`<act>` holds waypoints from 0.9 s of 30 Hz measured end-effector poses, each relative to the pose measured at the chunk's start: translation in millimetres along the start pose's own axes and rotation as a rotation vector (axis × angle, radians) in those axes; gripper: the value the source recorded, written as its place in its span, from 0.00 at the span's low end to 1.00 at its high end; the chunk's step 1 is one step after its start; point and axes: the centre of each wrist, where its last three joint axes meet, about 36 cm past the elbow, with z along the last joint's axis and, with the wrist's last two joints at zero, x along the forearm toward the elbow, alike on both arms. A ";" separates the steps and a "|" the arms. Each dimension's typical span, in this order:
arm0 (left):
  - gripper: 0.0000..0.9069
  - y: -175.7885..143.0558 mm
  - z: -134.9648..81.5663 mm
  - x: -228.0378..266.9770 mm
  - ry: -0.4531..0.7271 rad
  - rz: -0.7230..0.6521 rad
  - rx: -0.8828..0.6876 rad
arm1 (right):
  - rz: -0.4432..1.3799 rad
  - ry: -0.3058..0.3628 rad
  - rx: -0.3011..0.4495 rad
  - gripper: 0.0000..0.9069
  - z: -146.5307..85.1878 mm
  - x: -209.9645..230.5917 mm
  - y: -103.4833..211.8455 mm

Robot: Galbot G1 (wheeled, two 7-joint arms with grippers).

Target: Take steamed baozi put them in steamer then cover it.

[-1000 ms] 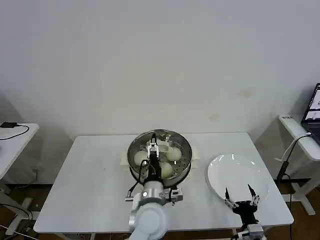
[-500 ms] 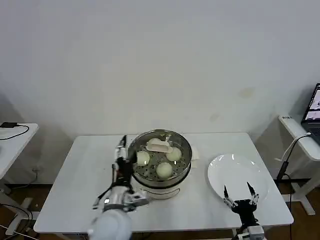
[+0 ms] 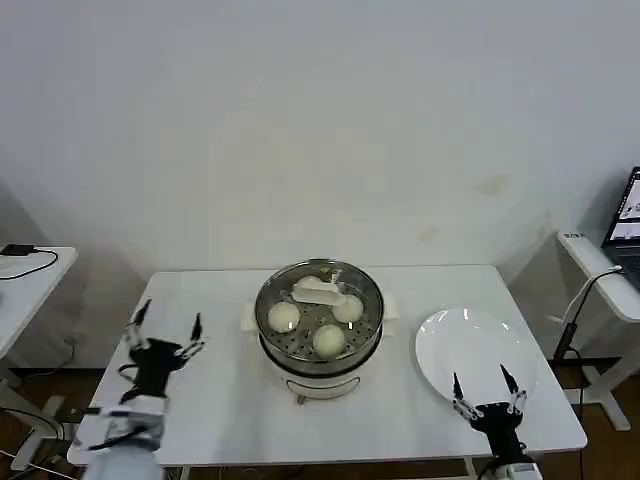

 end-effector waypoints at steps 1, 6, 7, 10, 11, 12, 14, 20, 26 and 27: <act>1.00 4.2 4.0 3.6 0.006 -0.005 0.038 | -0.003 0.001 0.002 1.00 -0.3 0.8 -0.8; 1.00 17.3 27.9 25.2 0.057 -0.011 0.181 | -0.032 0.019 -0.002 1.00 0.2 5.6 -2.9; 1.00 18.5 32.3 30.2 0.070 -0.010 0.199 | -0.041 0.022 -0.007 1.00 -0.5 5.9 -3.1; 1.00 19.6 41.5 44.7 0.106 -0.011 0.237 | -0.060 0.031 -0.020 1.00 -2.2 6.8 -3.7; 1.00 19.2 44.3 49.4 0.118 -0.011 0.247 | -0.065 0.034 -0.025 1.00 -3.0 7.3 -3.9; 1.00 18.5 47.4 53.9 0.131 -0.013 0.256 | -0.073 0.038 -0.030 1.00 -4.1 7.8 -3.9; 1.00 17.5 53.7 62.6 0.157 -0.012 0.272 | -0.087 0.046 -0.039 1.00 -6.2 9.0 -4.5; 1.00 18.4 67.0 78.8 0.209 -0.017 0.300 | -0.136 0.062 -0.050 1.00 -14.1 12.2 -8.2; 1.00 21.6 71.2 86.8 0.231 -0.036 0.315 | -0.173 0.070 -0.055 1.00 -21.3 13.6 -9.2; 1.00 22.0 71.6 88.1 0.235 -0.037 0.314 | -0.177 0.069 -0.057 1.00 -22.6 13.2 -9.3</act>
